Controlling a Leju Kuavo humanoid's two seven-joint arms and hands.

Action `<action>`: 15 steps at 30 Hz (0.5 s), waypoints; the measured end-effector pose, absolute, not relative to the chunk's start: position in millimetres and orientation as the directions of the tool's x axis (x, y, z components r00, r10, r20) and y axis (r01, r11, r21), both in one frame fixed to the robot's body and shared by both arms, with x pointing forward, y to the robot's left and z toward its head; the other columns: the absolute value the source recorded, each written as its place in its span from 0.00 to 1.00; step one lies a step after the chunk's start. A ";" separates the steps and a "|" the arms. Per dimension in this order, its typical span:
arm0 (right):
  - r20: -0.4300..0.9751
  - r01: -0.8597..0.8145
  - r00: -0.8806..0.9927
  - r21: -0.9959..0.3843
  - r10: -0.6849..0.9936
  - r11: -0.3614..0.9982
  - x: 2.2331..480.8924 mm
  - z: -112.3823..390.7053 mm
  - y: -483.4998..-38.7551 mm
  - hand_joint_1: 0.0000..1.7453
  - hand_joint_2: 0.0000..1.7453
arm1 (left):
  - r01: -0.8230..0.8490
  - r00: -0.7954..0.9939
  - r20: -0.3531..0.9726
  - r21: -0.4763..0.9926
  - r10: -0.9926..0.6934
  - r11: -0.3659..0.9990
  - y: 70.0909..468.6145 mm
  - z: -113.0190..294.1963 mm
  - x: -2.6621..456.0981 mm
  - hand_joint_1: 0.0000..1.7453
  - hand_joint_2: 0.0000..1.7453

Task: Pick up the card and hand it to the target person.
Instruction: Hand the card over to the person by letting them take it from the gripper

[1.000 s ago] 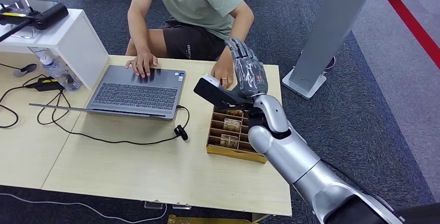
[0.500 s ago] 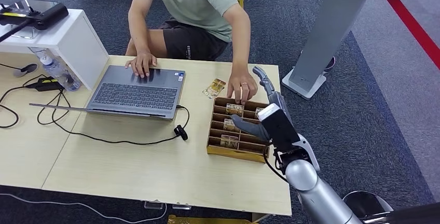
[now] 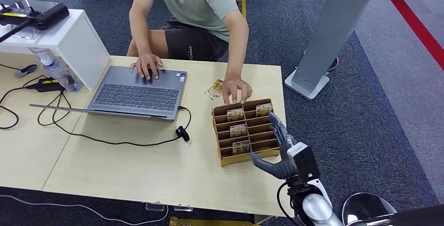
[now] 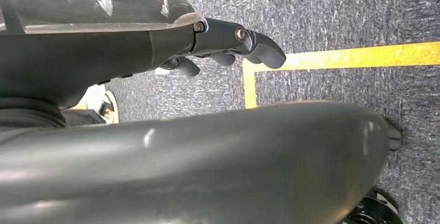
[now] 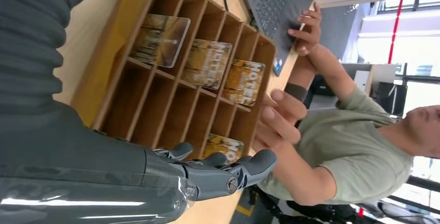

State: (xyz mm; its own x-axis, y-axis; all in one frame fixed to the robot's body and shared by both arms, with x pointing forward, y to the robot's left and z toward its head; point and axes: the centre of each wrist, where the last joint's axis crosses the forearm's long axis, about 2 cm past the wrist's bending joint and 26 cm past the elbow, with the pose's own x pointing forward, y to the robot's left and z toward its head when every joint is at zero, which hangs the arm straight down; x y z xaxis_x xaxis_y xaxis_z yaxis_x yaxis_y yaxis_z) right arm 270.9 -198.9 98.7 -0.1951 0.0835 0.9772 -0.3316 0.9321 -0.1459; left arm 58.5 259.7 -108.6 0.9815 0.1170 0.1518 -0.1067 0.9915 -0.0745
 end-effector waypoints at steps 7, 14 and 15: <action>0.978 -0.292 -0.177 -0.161 0.112 0.943 263.4 85.6 -204.5 0.00 1.00 | -0.101 0.982 0.155 -0.073 0.111 0.992 259.7 -108.6 58.7 0.00 0.00; 0.972 -0.288 -0.190 -0.191 0.140 0.938 263.0 86.0 -204.6 0.00 1.00 | -0.101 0.982 0.155 -0.074 0.111 0.992 259.7 -108.6 58.8 0.00 0.00; 0.971 -0.288 -0.192 -0.195 0.143 0.937 263.0 86.4 -204.4 0.00 1.00 | -0.101 0.982 0.155 -0.074 0.111 0.992 259.7 -108.6 58.8 0.00 0.00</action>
State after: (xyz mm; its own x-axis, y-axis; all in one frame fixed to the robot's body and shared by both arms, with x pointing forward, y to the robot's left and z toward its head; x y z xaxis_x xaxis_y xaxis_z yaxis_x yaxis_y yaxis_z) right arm 263.0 -204.4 86.4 -0.1924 0.1431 0.9708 -0.2883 0.9374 -0.1953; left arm 58.8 259.7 -108.6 0.9817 0.1114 0.1548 -0.1009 0.9921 -0.0743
